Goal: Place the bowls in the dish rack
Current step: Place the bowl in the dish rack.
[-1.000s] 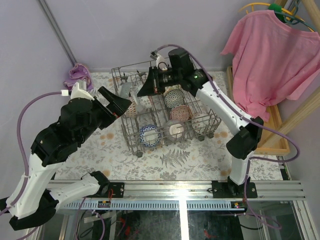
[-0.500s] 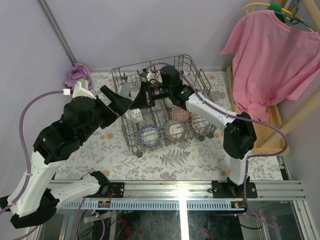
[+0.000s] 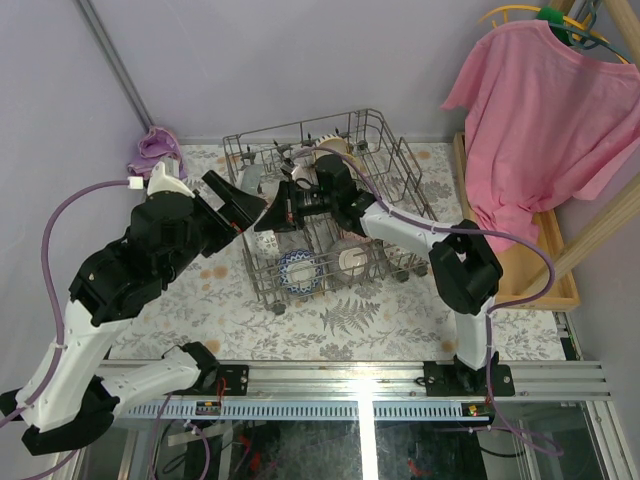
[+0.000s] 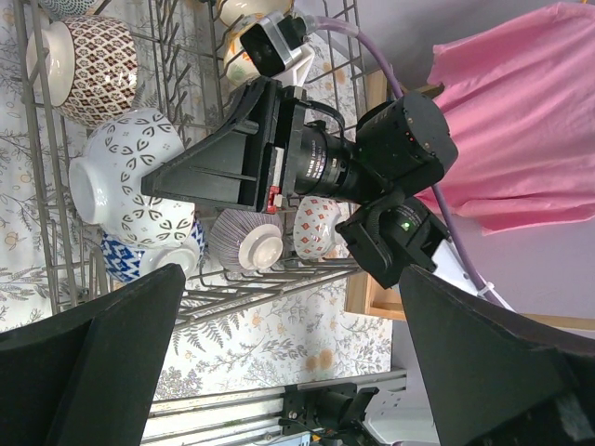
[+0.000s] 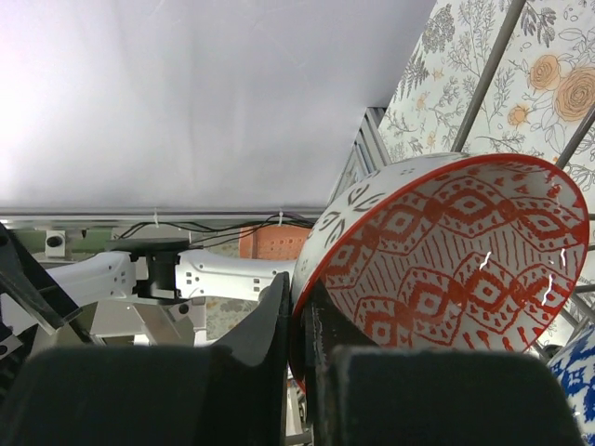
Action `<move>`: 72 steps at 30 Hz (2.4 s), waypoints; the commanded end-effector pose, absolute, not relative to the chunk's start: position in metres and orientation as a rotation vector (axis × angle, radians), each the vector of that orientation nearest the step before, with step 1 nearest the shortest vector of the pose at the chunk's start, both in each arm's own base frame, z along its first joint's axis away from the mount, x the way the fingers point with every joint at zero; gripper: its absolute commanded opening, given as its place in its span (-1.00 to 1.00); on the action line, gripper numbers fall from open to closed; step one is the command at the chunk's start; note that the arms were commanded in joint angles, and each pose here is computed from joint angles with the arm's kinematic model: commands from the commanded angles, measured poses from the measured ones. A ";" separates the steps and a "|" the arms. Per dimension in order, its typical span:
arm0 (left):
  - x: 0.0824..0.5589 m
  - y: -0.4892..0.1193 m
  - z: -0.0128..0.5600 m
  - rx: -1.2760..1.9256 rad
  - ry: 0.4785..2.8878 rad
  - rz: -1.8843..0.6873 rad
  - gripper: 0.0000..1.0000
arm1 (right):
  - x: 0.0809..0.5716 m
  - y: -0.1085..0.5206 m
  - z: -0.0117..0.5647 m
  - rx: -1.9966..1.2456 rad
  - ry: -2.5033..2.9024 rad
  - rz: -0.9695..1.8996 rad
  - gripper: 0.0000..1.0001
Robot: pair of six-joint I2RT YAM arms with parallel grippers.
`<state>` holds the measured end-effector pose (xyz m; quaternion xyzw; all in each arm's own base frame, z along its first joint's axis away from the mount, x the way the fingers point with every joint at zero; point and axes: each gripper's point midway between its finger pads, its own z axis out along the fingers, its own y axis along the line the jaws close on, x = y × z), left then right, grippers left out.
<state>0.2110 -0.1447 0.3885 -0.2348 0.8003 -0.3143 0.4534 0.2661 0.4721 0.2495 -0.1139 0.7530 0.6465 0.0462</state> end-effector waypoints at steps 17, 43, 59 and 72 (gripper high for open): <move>0.221 -0.156 0.399 -0.543 1.998 -0.768 0.99 | 0.272 0.485 0.270 -0.322 2.052 2.112 -1.00; 0.222 -0.160 0.376 -0.607 2.075 -0.732 0.99 | 0.247 0.481 0.219 -0.390 2.086 2.087 -1.00; 0.223 -0.161 0.364 -0.622 2.081 -0.730 0.99 | 0.223 0.479 0.194 -0.467 2.159 2.082 -1.00; 0.235 -0.168 0.366 -0.585 2.107 -0.677 0.99 | 0.225 0.477 0.180 -0.519 2.203 2.001 -1.00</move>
